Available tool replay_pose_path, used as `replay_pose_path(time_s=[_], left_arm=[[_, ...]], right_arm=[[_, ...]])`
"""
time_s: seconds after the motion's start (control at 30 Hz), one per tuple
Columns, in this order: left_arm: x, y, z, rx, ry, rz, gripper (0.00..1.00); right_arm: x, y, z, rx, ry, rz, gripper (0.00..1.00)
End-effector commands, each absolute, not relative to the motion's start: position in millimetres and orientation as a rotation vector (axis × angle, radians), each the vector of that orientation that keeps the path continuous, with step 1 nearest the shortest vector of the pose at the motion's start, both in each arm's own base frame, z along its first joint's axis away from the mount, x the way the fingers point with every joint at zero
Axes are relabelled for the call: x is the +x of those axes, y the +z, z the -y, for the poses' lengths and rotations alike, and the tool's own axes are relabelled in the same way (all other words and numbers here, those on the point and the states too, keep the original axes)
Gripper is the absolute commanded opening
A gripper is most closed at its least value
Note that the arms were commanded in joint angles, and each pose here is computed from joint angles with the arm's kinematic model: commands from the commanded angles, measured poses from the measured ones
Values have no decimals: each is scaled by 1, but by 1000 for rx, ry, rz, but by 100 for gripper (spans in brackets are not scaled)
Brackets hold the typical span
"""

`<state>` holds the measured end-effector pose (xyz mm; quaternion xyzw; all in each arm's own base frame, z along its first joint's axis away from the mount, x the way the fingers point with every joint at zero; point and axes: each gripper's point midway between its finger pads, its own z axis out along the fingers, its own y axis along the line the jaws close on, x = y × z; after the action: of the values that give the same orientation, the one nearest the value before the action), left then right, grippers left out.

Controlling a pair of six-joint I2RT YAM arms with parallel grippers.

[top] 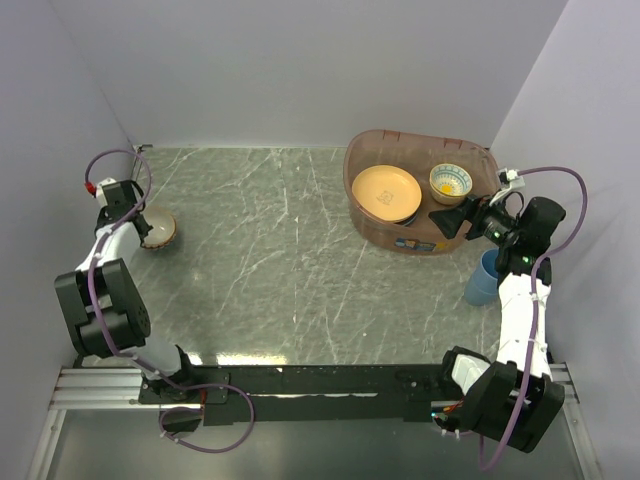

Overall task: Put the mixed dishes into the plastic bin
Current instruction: Pick up the bowl from the center of the board.

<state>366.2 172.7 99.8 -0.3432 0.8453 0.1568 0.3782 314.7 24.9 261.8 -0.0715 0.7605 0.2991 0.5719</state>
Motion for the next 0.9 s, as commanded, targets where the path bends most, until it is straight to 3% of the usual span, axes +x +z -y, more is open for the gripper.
replay_pose_path(time_s=[0.0,0.43,0.87], left_arm=[[383,167,-174,-856,335,-1973,1],[372,228,-137,-838,83,-1823,1],[348,238,-27,-686,-446,-1797,1]], right_arm=[[318,286,-21,-214,652,-1727,100],[318,284,-22,-217,659,-1728,100],[314,282,-33,-277,751,-1724,100]])
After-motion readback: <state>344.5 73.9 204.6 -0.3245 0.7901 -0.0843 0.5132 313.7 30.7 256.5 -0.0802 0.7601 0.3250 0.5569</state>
